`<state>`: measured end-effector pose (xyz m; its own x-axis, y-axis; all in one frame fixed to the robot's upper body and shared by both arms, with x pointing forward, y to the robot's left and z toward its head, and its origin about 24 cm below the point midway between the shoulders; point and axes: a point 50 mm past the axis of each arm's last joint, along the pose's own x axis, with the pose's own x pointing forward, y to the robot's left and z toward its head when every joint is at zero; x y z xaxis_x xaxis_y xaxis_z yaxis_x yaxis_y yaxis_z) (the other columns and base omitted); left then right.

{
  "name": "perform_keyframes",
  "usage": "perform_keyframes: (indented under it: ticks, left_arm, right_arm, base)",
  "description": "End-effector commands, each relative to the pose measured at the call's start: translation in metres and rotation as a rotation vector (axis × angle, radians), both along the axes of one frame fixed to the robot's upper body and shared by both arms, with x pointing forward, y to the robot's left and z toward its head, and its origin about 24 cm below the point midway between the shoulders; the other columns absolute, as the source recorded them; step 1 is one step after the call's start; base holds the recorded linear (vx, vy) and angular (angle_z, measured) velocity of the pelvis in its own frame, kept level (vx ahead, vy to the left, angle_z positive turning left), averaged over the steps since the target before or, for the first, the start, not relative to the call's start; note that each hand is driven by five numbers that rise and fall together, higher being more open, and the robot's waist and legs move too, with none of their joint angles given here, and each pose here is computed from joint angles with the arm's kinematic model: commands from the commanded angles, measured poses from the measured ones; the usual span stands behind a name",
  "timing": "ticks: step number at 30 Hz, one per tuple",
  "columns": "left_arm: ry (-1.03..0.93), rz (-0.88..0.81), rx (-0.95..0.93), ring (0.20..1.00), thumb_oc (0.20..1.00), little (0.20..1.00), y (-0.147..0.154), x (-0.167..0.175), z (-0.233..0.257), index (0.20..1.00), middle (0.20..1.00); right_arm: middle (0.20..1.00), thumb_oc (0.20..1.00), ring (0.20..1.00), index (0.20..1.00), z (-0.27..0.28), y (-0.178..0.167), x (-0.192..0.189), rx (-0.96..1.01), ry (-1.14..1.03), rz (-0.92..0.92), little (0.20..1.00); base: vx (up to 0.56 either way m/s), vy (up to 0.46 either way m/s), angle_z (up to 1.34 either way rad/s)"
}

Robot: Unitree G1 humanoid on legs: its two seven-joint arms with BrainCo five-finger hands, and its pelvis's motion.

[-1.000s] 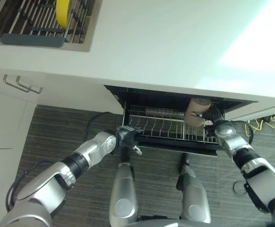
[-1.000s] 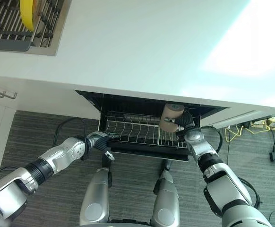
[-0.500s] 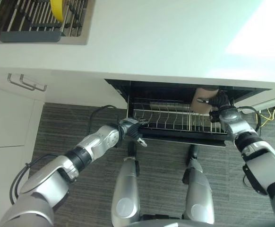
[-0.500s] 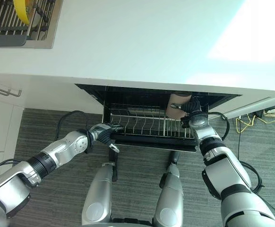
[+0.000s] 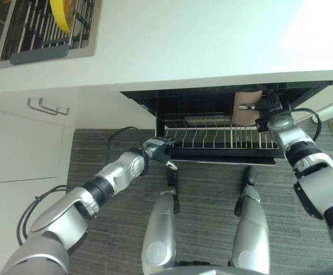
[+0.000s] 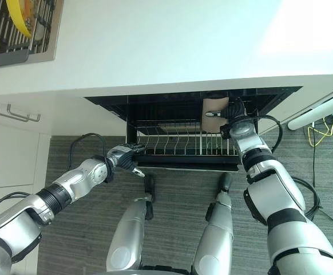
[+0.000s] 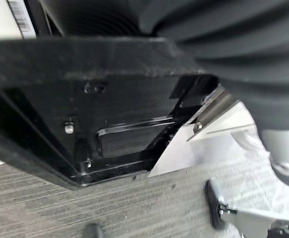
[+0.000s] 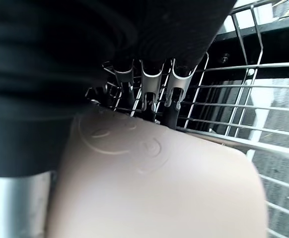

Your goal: Place the dishes in the dishwasher.

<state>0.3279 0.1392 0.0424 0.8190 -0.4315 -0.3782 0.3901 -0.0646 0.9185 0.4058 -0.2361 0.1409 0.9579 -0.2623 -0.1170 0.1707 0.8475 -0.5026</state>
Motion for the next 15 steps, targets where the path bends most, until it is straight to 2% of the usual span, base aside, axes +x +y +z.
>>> perform_keyframes:
  ticks: [1,8,15]
  left_arm:
    - [0.255,0.05,0.167,1.0,1.0,1.0,0.025,-0.049,-0.079,1.0,1.0]
    - [0.25,0.062,0.159,1.0,1.0,1.0,0.018,-0.049,-0.081,1.0,1.0]
    - [0.25,0.07,0.157,1.0,1.0,1.0,0.018,-0.048,-0.08,1.0,1.0]
  right_arm:
    - [1.0,1.0,1.0,1.0,-0.026,-0.026,-0.013,0.043,0.15,-0.152,1.0]
    - [1.0,1.0,1.0,1.0,-0.062,-0.016,-0.024,0.068,0.258,-0.192,1.0]
    - [1.0,1.0,1.0,1.0,-0.079,0.0,-0.029,0.047,0.237,-0.17,1.0]
  base:
    - [-0.01,0.034,0.21]
    - [0.0,0.019,0.03]
    - [0.0,0.004,-0.01]
